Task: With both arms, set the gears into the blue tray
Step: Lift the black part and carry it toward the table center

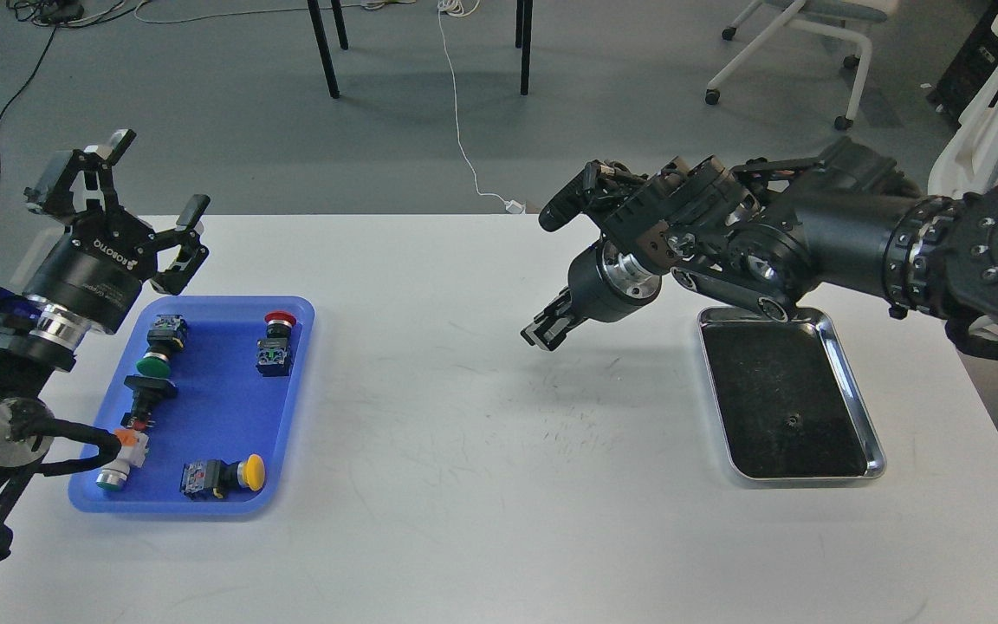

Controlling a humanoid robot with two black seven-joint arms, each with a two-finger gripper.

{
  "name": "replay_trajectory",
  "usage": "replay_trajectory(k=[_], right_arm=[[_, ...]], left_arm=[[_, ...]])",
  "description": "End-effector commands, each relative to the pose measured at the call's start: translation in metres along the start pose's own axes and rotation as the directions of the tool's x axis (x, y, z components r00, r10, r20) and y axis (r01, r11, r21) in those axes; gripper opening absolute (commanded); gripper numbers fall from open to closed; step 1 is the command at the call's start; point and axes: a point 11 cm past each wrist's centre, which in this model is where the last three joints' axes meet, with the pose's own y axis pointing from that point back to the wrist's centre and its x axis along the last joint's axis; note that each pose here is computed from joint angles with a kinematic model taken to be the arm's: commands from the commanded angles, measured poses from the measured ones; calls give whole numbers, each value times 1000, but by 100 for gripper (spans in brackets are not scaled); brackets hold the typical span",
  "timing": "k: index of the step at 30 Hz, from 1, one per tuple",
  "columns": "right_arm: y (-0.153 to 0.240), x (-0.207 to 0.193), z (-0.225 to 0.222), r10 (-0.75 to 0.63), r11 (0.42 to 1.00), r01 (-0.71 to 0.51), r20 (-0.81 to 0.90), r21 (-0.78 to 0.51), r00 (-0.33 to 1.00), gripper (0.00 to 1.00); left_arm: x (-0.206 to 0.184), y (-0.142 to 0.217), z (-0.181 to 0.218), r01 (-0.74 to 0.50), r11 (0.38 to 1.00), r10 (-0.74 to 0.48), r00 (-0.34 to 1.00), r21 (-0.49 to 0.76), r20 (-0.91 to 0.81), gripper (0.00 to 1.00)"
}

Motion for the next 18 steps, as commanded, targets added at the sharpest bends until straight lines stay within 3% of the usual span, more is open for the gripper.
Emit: replay_trajectory(k=[1, 18], right_arm=[[-8, -10, 0, -8, 1000, 8, 22, 12, 1000, 20], [-35, -41, -19, 25, 996, -23, -25, 89, 999, 20]], left_arm=[[-4, -2, 3, 14, 1000, -14, 1000, -5, 2, 98], [-8, -3, 7, 33, 999, -33, 999, -7, 8, 98]])
